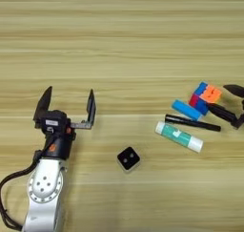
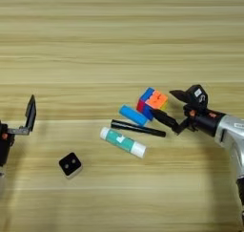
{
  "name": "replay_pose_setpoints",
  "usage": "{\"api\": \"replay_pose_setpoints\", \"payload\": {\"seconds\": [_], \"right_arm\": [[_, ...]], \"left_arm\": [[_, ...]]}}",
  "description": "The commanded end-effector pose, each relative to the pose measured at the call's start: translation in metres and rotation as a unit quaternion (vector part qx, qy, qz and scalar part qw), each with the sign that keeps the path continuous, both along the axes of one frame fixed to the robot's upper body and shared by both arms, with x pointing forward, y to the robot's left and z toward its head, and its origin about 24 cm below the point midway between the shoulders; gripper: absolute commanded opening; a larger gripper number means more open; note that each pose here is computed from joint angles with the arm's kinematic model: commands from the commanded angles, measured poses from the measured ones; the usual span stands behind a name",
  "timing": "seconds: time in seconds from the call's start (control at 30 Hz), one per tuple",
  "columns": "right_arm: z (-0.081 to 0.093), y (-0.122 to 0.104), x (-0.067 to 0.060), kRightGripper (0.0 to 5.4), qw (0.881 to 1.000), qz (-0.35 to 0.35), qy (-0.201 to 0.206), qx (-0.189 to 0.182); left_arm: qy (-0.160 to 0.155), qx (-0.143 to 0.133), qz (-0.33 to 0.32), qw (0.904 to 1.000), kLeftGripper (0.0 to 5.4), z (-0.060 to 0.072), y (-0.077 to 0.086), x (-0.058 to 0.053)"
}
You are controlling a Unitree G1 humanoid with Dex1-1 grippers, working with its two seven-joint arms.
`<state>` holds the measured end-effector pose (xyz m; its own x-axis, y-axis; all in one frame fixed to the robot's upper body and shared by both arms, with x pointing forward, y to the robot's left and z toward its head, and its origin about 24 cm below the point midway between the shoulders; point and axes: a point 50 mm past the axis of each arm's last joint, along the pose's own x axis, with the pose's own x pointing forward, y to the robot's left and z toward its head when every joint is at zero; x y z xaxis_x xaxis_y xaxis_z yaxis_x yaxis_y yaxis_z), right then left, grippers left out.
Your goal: Move the objects on the table
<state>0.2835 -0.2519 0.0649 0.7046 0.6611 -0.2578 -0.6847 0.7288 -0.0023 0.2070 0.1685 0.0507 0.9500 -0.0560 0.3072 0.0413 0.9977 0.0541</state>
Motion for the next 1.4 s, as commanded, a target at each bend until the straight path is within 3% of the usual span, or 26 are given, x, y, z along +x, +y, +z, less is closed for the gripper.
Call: {"api": "replay_pose_setpoints", "payload": {"seconds": [0.03, 0.43, 1.03, 1.4], "right_arm": [[-0.002, 0.006, 0.009, 5.36, 1.0, 0.012, 0.005, -0.013], [-0.011, 0.018, 0.022, 5.36, 0.999, 0.024, 0.013, -0.024], [-0.011, 0.016, 0.025, 3.41, 1.0, 0.013, 0.005, -0.022], [-0.005, 0.017, 0.027, 3.34, 1.0, 0.011, -0.013, -0.02]], "left_arm": [[0.0, 0.002, -0.001, 1.0, 5.4, 0.0, -0.003, 0.004], [-0.006, -0.001, -0.001, 1.0, 5.4, 0.0, -0.007, 0.008], [-0.009, 0.001, -0.001, 1.0, 5.4, 0.0, -0.006, 0.008], [-0.008, 0.003, -0.002, 1.0, 5.4, -0.001, -0.007, 0.007]]}}
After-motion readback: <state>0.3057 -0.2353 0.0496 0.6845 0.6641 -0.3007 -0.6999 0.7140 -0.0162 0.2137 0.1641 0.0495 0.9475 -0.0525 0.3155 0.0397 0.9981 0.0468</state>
